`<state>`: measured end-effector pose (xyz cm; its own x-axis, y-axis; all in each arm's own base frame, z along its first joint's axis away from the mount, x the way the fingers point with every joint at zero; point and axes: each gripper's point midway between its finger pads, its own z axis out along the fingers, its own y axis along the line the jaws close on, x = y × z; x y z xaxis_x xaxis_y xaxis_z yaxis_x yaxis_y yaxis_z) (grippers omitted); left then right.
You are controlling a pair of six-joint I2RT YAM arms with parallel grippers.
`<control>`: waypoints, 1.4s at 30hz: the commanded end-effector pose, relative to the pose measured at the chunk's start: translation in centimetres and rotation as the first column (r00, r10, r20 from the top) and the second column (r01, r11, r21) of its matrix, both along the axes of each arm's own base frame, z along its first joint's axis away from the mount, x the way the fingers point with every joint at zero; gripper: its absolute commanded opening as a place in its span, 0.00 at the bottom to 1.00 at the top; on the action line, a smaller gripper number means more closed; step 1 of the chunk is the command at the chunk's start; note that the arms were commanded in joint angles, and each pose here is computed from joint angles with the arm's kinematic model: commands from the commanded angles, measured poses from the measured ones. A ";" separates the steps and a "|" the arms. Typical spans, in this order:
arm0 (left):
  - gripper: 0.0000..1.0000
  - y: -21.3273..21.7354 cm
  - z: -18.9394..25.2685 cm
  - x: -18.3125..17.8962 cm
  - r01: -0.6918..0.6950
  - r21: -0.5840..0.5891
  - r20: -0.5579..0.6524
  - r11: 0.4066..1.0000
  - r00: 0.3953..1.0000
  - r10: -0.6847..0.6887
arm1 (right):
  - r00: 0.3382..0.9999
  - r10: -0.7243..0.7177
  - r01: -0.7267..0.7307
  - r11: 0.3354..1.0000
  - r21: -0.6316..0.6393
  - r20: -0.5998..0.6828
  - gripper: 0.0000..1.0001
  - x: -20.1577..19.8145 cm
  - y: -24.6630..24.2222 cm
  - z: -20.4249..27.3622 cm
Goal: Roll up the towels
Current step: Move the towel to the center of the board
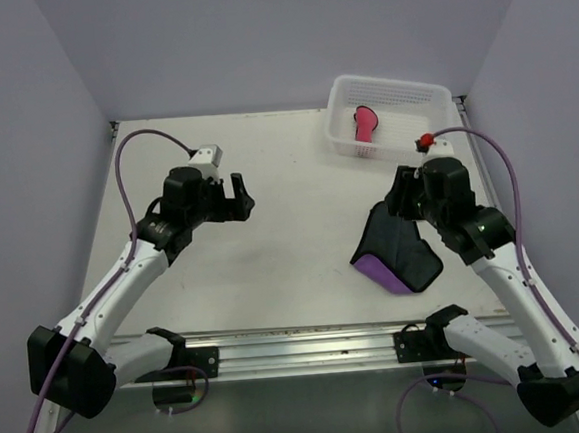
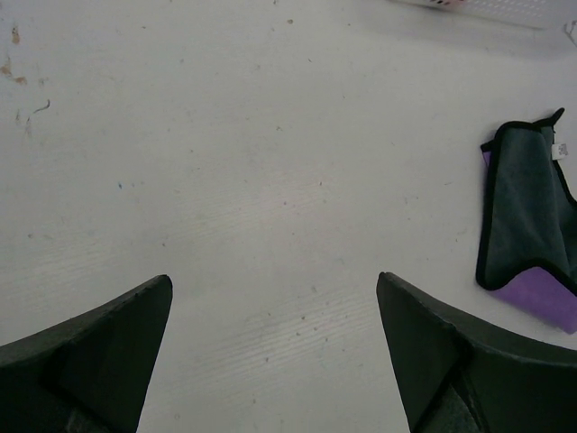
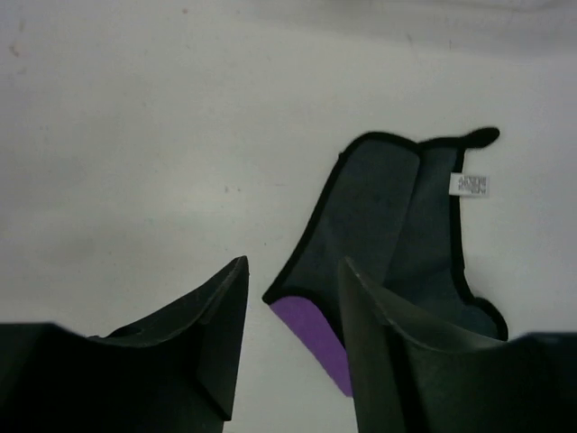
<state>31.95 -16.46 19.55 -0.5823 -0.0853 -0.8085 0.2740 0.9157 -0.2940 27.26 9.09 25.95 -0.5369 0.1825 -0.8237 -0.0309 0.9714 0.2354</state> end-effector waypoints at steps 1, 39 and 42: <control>1.00 0.0 -0.4 -1.5 0.060 0.017 -0.019 0.998 0.998 -0.060 | 0.987 -0.078 0.074 0.997 -0.030 -0.143 0.45 -2.5 -1.5 -5.1; 1.00 0.0 -4.8 -2.4 0.093 0.098 -0.123 0.991 0.989 -0.081 | 0.828 -0.085 0.029 0.994 -0.109 -0.554 0.32 1.1 5.2 -24.5; 1.00 0.9 -4.4 -2.2 0.039 0.113 -0.095 0.993 0.995 -0.028 | 0.835 0.002 -0.060 0.995 -0.086 -0.551 0.32 1.1 9.2 -24.6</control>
